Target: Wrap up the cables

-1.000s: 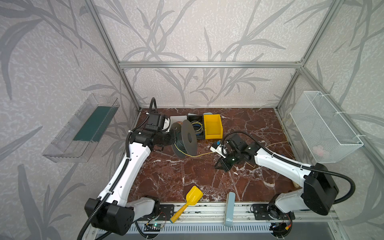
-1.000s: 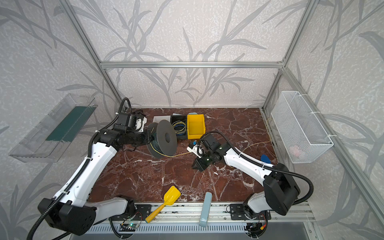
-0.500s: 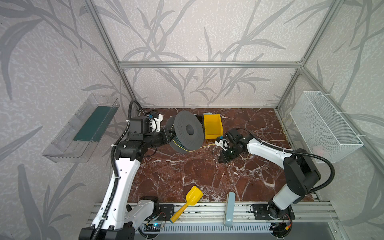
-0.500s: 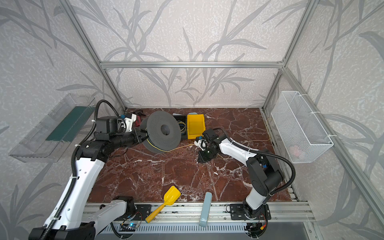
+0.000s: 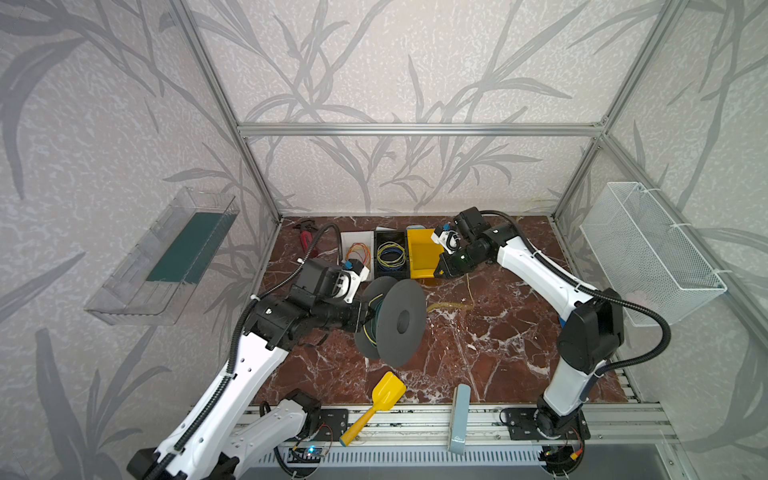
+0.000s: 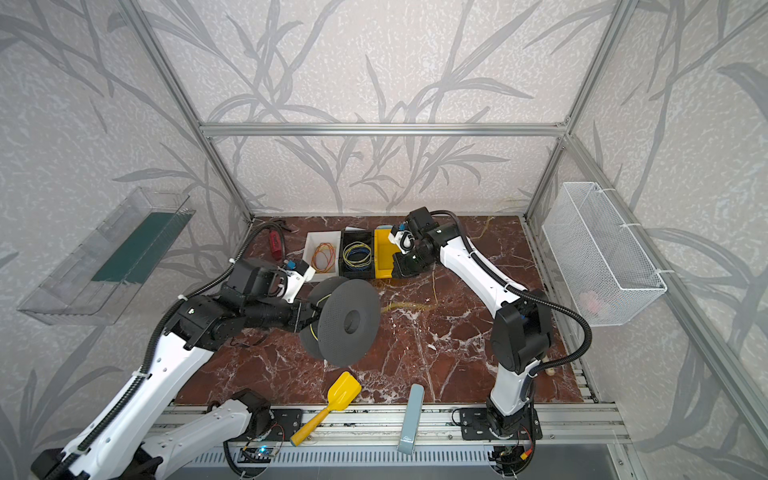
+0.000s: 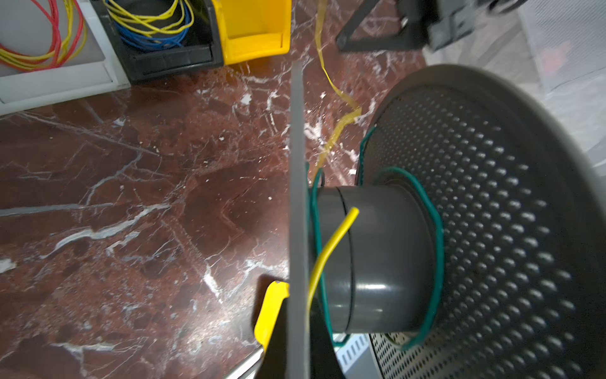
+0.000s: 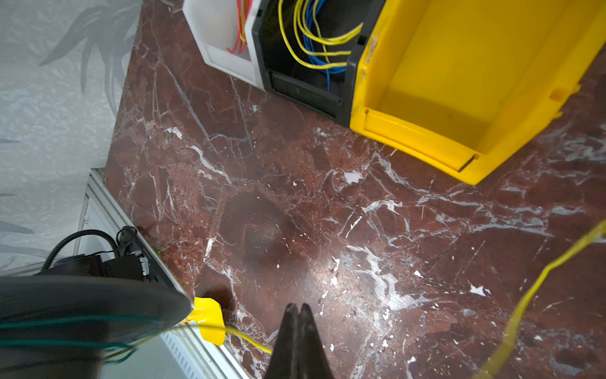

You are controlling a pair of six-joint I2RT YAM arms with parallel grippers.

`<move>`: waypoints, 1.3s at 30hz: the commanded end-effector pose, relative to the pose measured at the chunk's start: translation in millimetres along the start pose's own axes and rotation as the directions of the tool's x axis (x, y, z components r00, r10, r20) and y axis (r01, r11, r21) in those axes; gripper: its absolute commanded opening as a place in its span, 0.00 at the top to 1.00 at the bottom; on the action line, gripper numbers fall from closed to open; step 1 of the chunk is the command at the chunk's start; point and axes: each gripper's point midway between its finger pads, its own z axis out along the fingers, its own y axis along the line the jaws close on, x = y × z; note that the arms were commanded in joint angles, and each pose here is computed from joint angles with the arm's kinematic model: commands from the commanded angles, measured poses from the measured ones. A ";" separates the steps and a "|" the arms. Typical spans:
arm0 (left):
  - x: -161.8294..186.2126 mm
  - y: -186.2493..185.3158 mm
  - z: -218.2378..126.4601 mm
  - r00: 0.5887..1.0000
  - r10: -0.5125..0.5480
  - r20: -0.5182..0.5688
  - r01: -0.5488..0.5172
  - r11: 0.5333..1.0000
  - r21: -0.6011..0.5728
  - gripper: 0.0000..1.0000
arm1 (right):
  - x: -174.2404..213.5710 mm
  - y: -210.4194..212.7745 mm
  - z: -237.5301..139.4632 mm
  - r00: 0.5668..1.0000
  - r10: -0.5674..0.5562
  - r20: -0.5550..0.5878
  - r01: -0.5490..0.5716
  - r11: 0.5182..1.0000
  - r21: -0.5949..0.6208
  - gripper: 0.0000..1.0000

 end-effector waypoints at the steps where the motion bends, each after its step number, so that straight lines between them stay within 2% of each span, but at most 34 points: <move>1: -5.9 27.1 8.5 0.998 0.069 0.010 -0.065 0.975 -0.211 1.00 | -4.3 27.5 -21.7 1.000 -0.017 -0.007 0.017 0.999 -0.039 1.00; 5: -6.9 24.3 17.2 0.989 0.142 -0.038 -0.147 0.948 -0.283 1.00 | -18.4 60.8 -44.5 0.995 -0.097 0.038 0.099 0.993 -0.069 1.00; 7: -8.7 16.7 19.0 0.991 0.132 -0.030 -0.135 0.960 -0.246 1.00 | -5.7 71.5 -51.2 0.985 -0.170 0.003 0.170 0.982 -0.088 1.00; 9: -15.1 10.1 15.9 0.992 0.127 0.009 -0.122 0.969 -0.216 1.00 | 13.2 62.7 -49.6 0.983 -0.183 -0.019 0.181 0.982 -0.057 1.00; 10: -19.4 8.4 11.5 0.992 0.124 0.026 -0.116 0.971 -0.211 1.00 | 25.0 57.9 -47.5 0.983 -0.184 -0.017 0.183 0.982 -0.053 0.97; 11: -23.4 5.2 7.3 0.992 0.122 0.041 -0.112 0.974 -0.195 1.00 | 35.2 52.2 -44.4 0.984 -0.179 -0.012 0.178 0.983 -0.043 0.86; 13: -30.7 -4.0 -3.2 0.990 0.124 0.063 -0.115 0.983 -0.141 1.00 | 60.1 37.9 -32.9 0.983 -0.183 -0.019 0.183 0.983 -0.023 0.56; 14: -32.6 -6.8 -7.8 0.990 0.126 0.064 -0.118 0.986 -0.120 1.00 | 67.4 33.0 -30.0 0.982 -0.187 -0.014 0.186 0.982 -0.015 0.45; 16: -36.4 -6.0 -19.4 0.990 0.132 0.047 -0.125 0.985 -0.122 1.00 | 80.5 17.8 -22.9 0.981 -0.193 -0.010 0.193 0.981 0.031 0.29; 18: -38.9 -3.9 -27.9 0.990 0.138 0.032 -0.133 0.982 -0.133 1.00 | 87.7 10.6 -17.0 0.978 -0.207 0.008 0.206 0.977 0.047 0.21; 24: -42.2 -3.8 -35.2 0.991 0.134 0.023 -0.130 0.981 -0.142 1.00 | 91.3 4.6 -4.1 0.957 -0.281 0.066 0.279 0.960 0.041 0.18; 31: -40.8 -1.8 -28.1 0.993 0.120 0.016 -0.117 0.983 -0.138 1.00 | 76.4 -25.0 -6.3 0.955 -0.277 0.110 0.251 0.947 0.202 0.18; 35: -40.6 -0.2 -25.7 0.993 0.120 0.007 -0.118 0.984 -0.136 1.00 | 72.9 -30.4 2.4 0.951 -0.264 0.159 0.233 0.953 0.193 0.15; 39: -40.3 2.9 -24.3 0.993 0.116 0.002 -0.115 0.984 -0.139 1.00 | 90.2 -35.2 23.7 0.971 -0.234 0.052 0.225 0.964 0.144 0.15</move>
